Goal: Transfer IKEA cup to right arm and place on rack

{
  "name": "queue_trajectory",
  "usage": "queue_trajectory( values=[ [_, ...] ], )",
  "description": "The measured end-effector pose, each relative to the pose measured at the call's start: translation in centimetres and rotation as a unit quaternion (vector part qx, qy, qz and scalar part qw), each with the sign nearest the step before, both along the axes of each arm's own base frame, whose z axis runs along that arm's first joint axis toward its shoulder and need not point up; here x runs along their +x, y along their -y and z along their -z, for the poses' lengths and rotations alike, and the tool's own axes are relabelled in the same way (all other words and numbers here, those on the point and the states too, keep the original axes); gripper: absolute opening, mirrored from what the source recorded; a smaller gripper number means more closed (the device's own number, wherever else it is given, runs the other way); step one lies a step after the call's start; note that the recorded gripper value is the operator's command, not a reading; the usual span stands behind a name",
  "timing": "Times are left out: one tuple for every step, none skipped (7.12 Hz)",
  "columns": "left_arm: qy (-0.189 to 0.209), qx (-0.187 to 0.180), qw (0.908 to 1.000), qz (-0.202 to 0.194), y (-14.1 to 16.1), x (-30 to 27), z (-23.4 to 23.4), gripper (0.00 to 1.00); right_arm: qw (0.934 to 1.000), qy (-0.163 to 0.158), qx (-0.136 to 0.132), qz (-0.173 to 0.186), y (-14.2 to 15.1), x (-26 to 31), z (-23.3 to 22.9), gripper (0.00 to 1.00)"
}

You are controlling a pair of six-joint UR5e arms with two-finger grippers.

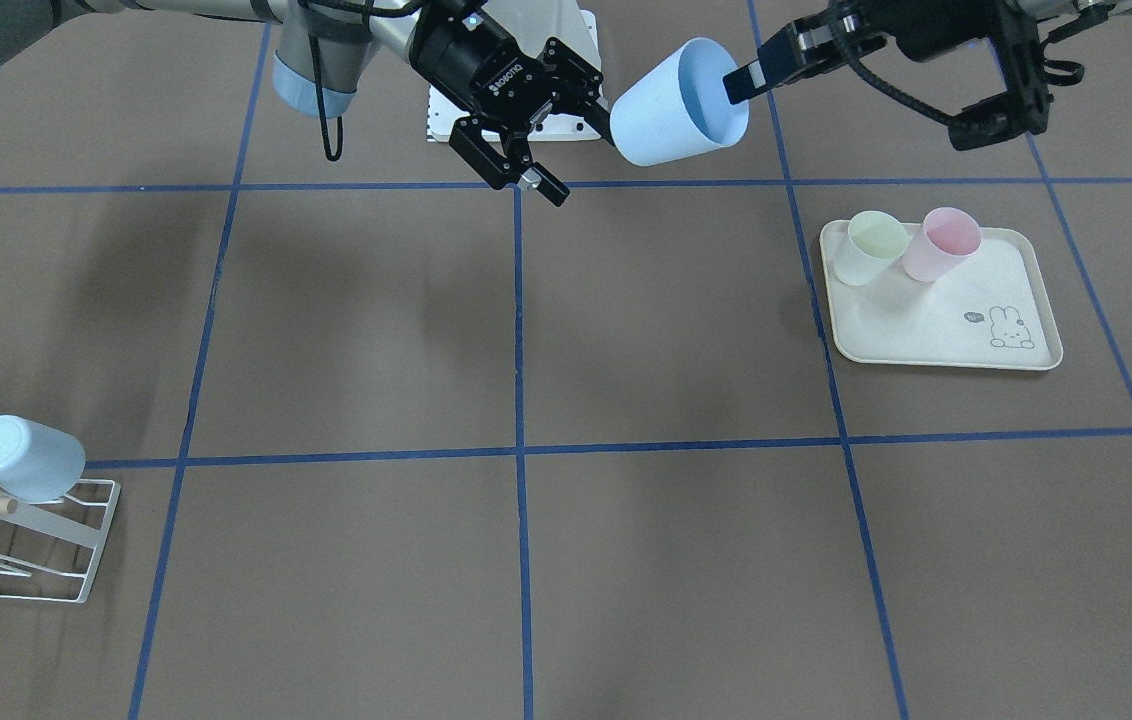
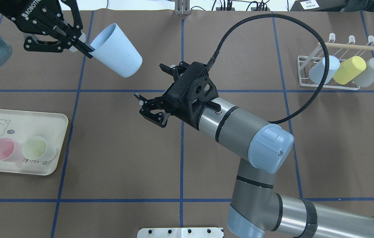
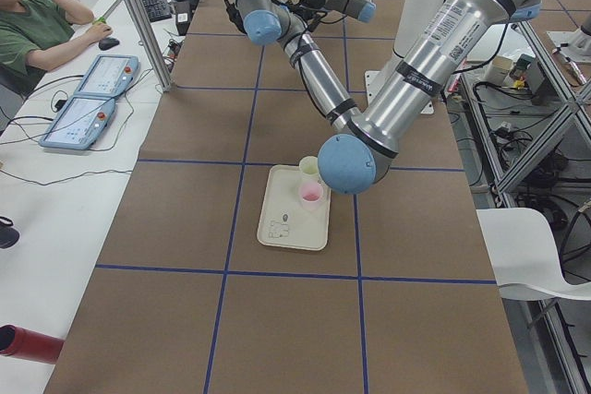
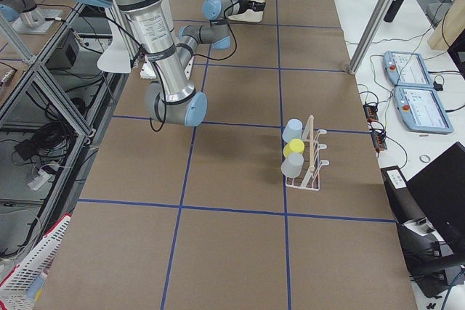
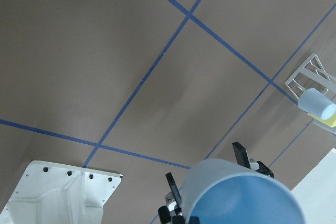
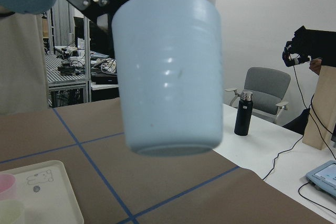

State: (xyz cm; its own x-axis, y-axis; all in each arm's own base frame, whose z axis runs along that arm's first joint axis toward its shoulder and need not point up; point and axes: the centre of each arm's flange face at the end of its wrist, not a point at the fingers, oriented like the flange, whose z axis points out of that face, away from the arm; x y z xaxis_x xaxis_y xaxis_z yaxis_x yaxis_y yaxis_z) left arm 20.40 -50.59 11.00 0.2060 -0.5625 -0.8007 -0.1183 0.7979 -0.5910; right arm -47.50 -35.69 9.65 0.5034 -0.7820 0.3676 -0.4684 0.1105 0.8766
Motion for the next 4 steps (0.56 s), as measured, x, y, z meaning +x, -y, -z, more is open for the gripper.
queue_trajectory(
  values=[
    [0.002,0.001,1.0,-0.001,-0.2,0.9,0.3,0.0,1.0,0.001,0.005,-0.006,-0.6,-0.4,0.7,0.95],
    [0.004,0.003,1.0,-0.001,-0.4,1.5,0.4,0.0,0.9999,0.001,0.008,-0.012,-1.0,-0.7,1.0,0.95],
    [0.004,0.005,1.0,-0.002,-0.5,1.9,0.6,0.0,0.9998,0.0,0.01,-0.016,-1.3,-0.8,1.2,0.96],
    [0.005,0.005,1.0,-0.003,-0.6,2.1,0.6,0.0,0.9997,-0.003,0.015,-0.019,-1.4,-0.8,1.3,0.96]
  ],
)
